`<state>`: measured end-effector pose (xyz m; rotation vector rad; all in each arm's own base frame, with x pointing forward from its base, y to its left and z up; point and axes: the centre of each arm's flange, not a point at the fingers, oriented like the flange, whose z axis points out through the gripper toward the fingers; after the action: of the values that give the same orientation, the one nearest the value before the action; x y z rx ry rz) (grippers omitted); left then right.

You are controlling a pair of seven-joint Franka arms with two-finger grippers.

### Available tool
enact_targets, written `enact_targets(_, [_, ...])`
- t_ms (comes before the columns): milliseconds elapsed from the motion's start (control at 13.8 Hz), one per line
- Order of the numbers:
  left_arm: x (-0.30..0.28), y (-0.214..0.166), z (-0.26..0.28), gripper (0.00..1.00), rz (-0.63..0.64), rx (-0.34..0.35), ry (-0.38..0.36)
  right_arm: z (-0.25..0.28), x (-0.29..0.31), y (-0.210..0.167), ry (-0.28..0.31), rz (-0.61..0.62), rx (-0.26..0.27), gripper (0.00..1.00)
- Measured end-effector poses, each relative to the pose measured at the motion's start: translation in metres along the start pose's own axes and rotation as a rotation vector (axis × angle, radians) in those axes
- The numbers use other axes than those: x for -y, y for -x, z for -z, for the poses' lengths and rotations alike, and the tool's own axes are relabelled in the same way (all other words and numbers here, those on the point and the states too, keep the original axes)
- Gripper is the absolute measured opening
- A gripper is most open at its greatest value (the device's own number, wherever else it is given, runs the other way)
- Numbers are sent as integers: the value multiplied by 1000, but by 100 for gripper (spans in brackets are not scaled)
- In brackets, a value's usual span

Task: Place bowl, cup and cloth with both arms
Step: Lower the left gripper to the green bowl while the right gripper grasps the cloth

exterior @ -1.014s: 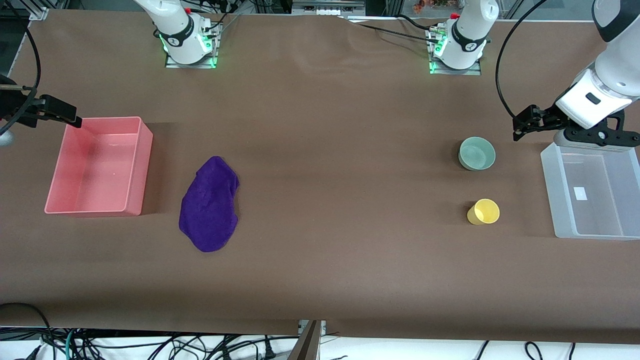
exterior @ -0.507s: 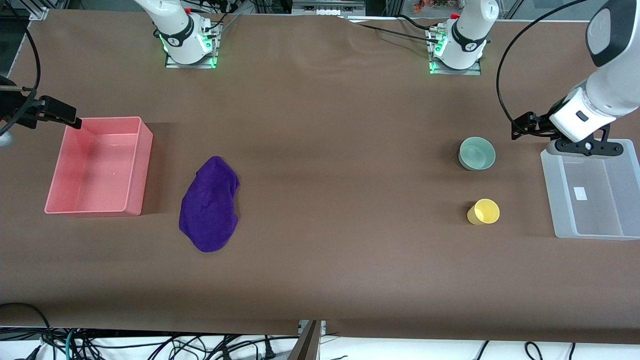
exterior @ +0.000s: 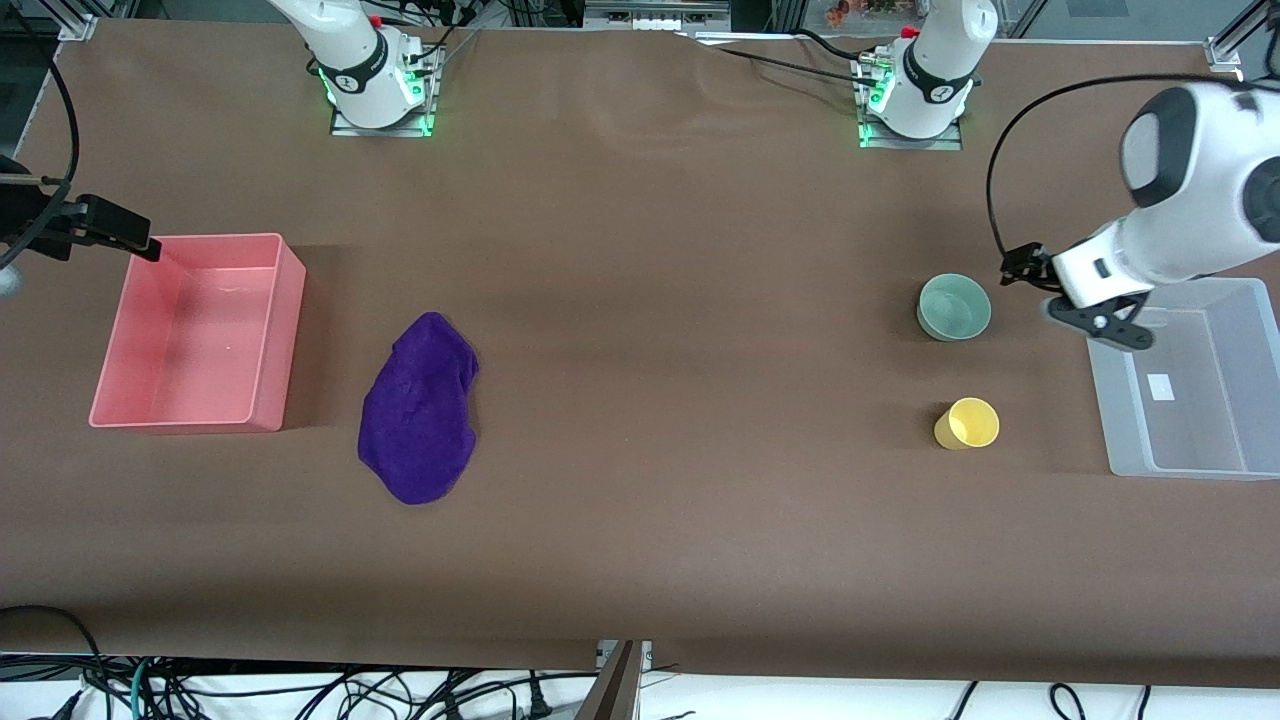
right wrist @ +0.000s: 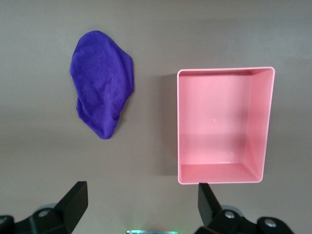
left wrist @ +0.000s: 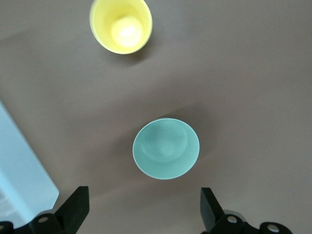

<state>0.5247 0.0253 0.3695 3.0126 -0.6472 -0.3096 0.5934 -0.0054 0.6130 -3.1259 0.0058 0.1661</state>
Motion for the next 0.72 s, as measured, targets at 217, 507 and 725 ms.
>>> enact_targets(217, [-1, 3, -50, 100, -191, -13, -9, -41, 13, -32, -2, 23, 17, 100])
enact_targets(507, [18, 0, -96, 100, -387, -56, -42, -150, 70, -85, 11, 110, 66, 100])
enact_targets(725, [31, -6, -127, 100, -462, -67, -56, -238, 100, -104, 13, 150, 42, 100])
